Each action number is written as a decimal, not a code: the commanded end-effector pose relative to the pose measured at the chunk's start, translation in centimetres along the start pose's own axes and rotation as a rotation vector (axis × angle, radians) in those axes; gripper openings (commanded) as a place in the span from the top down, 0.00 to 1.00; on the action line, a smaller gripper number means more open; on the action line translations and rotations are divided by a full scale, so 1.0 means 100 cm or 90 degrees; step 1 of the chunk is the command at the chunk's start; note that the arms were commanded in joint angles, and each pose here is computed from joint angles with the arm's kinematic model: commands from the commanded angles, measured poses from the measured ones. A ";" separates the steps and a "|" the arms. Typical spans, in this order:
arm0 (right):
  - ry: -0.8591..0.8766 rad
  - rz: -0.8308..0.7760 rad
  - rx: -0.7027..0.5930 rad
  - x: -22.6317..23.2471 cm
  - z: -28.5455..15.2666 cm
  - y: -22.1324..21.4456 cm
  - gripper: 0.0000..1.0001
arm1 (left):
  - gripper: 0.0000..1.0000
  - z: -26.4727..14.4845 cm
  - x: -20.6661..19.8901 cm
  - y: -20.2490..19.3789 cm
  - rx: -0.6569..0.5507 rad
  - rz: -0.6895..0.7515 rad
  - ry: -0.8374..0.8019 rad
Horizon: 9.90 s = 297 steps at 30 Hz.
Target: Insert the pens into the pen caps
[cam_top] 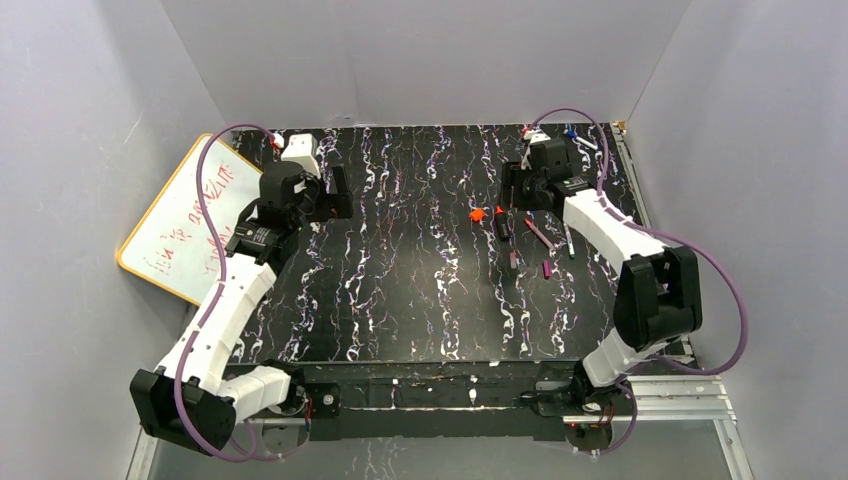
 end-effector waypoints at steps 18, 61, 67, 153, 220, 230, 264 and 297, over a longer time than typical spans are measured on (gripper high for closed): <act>-0.031 -0.026 0.026 -0.003 0.077 -0.011 0.38 | 0.02 0.000 0.014 -0.005 0.034 0.107 0.050; -0.102 -0.063 0.081 -0.003 0.125 -0.033 0.69 | 0.01 -0.015 0.016 0.001 0.044 0.123 0.051; -0.110 -0.072 0.089 -0.002 0.125 -0.039 0.83 | 0.02 -0.010 0.016 -0.004 0.055 0.122 0.053; 0.109 -0.182 -0.224 0.188 -0.097 0.018 0.93 | 0.45 0.080 -0.164 -0.056 -0.238 -0.224 -0.536; -0.228 0.296 0.059 0.085 0.044 0.019 0.24 | 1.00 0.058 -0.048 -0.094 -0.014 0.111 -0.380; -0.131 0.185 0.059 0.086 0.058 0.037 0.27 | 1.00 0.057 -0.049 -0.094 -0.013 0.120 -0.376; 0.489 -0.645 0.129 0.019 0.073 -0.016 0.12 | 1.00 0.063 -0.051 -0.103 0.009 0.109 -0.400; 0.369 -0.753 0.049 0.013 0.133 0.013 0.44 | 1.00 0.067 -0.047 -0.105 0.023 0.114 -0.378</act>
Point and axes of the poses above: each gripper's point midway between its finger pads, its own z axis out along the fingers, its own x axis along the line the jaws close on, y = z × x, the point moved 10 cm from there along -z, back along the fingers, and after that the axes turned 3 degrees about z, right-handed, at the moved point
